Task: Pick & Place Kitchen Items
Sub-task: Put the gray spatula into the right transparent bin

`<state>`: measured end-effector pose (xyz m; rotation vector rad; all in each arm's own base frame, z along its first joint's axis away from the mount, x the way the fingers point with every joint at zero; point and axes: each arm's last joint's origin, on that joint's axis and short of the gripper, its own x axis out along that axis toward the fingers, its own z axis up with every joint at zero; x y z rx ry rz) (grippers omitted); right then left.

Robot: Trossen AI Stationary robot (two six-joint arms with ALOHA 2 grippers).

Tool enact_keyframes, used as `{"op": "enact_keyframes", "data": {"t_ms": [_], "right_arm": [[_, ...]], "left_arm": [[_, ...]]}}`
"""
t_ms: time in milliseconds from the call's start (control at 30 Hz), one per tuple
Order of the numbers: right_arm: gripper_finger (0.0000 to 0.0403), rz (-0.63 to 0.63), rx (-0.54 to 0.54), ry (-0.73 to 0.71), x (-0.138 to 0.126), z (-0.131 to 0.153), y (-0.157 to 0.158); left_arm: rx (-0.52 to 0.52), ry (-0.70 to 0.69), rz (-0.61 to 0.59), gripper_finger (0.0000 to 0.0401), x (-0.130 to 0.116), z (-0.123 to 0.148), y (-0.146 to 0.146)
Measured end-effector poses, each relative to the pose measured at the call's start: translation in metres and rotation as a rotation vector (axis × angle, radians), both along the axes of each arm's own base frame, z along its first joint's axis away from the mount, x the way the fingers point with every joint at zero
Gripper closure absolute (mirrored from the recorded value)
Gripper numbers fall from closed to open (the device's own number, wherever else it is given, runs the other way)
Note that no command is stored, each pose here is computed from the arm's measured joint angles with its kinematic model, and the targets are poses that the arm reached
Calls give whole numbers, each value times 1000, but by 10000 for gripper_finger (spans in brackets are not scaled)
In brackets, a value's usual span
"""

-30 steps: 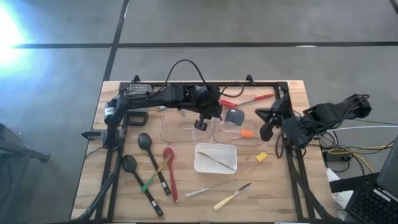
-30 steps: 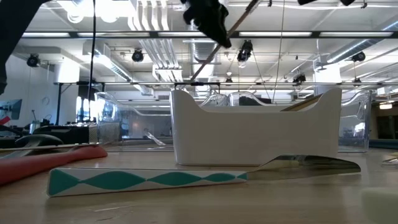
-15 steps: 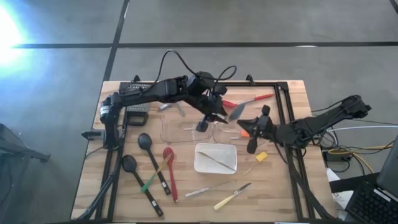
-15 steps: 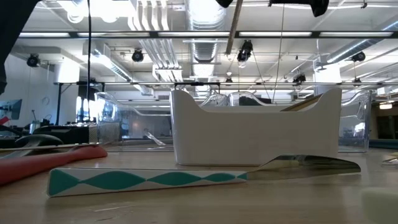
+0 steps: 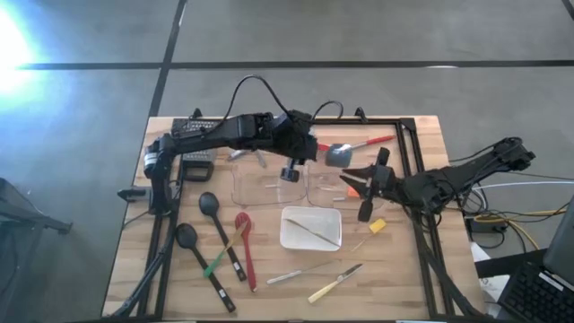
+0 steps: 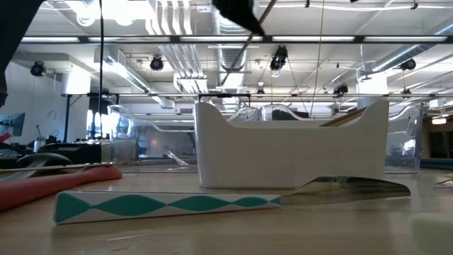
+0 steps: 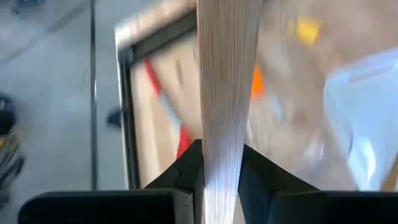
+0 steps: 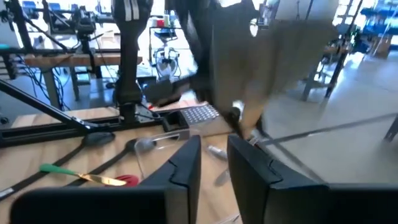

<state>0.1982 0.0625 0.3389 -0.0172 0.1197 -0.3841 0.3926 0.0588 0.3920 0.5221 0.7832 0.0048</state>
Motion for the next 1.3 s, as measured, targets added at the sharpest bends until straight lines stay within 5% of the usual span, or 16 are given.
{"op": "enact_keyframes", "data": {"t_ms": [367, 833, 1033, 1300], "right_arm": [[273, -27, 8, 176, 13, 35, -4], [233, -31, -136, 437, 77, 41, 5], [232, -129, -72, 439, 51, 49, 5], [232, -210, -22, 314, 14, 7, 13]], "left_arm": [[115, 294, 100, 333, -17, -19, -3], [74, 310, 65, 333, -17, -21, -16], [7, 272, 56, 333, -20, -15, -16], [-101, 88, -70, 333, -12, -1, -18]]}}
